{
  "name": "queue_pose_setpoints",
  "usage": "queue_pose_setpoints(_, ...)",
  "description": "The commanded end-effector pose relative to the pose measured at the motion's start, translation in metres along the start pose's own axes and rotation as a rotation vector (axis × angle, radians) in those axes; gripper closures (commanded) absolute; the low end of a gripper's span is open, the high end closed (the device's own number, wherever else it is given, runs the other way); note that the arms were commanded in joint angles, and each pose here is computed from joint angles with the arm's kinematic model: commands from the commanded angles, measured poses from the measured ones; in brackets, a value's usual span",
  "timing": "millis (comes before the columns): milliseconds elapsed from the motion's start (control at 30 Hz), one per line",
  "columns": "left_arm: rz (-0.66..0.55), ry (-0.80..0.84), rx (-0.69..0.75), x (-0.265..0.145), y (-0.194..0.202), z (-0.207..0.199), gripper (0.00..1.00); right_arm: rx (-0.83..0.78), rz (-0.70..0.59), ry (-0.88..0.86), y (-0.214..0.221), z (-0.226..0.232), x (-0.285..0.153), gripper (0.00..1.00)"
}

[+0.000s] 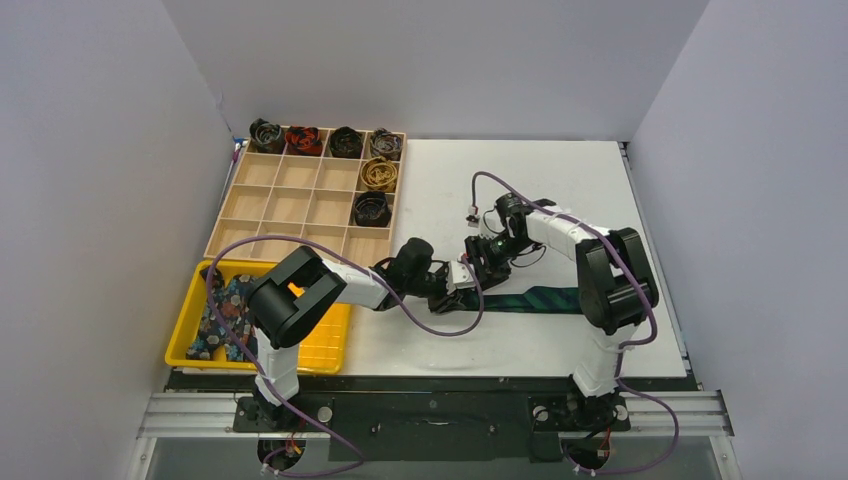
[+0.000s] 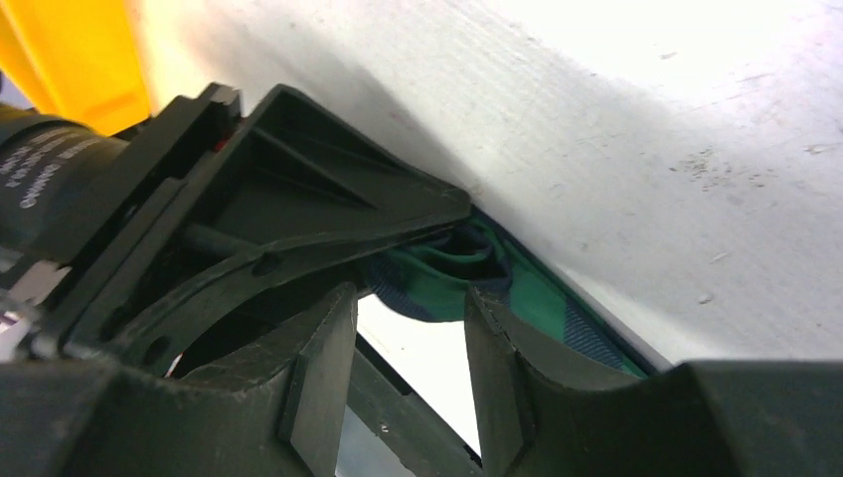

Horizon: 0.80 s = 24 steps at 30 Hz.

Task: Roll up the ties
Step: Roll the tie at the center of the board.

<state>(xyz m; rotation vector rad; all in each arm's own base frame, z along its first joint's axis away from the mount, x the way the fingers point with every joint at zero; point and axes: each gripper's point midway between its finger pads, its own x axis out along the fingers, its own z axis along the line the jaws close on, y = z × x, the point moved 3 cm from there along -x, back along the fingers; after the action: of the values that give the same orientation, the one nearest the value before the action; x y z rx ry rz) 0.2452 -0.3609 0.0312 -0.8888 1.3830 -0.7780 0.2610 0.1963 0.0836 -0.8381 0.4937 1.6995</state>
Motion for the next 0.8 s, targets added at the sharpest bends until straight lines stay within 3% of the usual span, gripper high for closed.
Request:
queue_pose_setpoints(0, 0.183, 0.003, -0.08, -0.003, 0.049, -0.013, 0.84, -0.004, 0.021, 0.094, 0.002, -0.017, 0.011, 0.6)
queue_pose_setpoints(200, 0.195, -0.002, -0.078, -0.004, 0.052, -0.013, 0.84, -0.012, 0.054, 0.166, 0.012, -0.025, 0.014, 0.6)
queue_pose_setpoints(367, 0.2, -0.004, -0.08, -0.004, 0.054, -0.013, 0.84, 0.005, 0.051, 0.133, 0.008, -0.02, 0.015, 0.75)
queue_pose_setpoints(533, 0.201, -0.006, -0.077, -0.007, 0.056, -0.014, 0.84, 0.031, 0.043, 0.049, 0.014, -0.007, 0.003, 0.59)
queue_pose_setpoints(767, 0.2, -0.004, -0.074, -0.005, 0.055, -0.013, 0.84, 0.1, 0.026, 0.009, 0.01, -0.001, 0.017, 0.61)
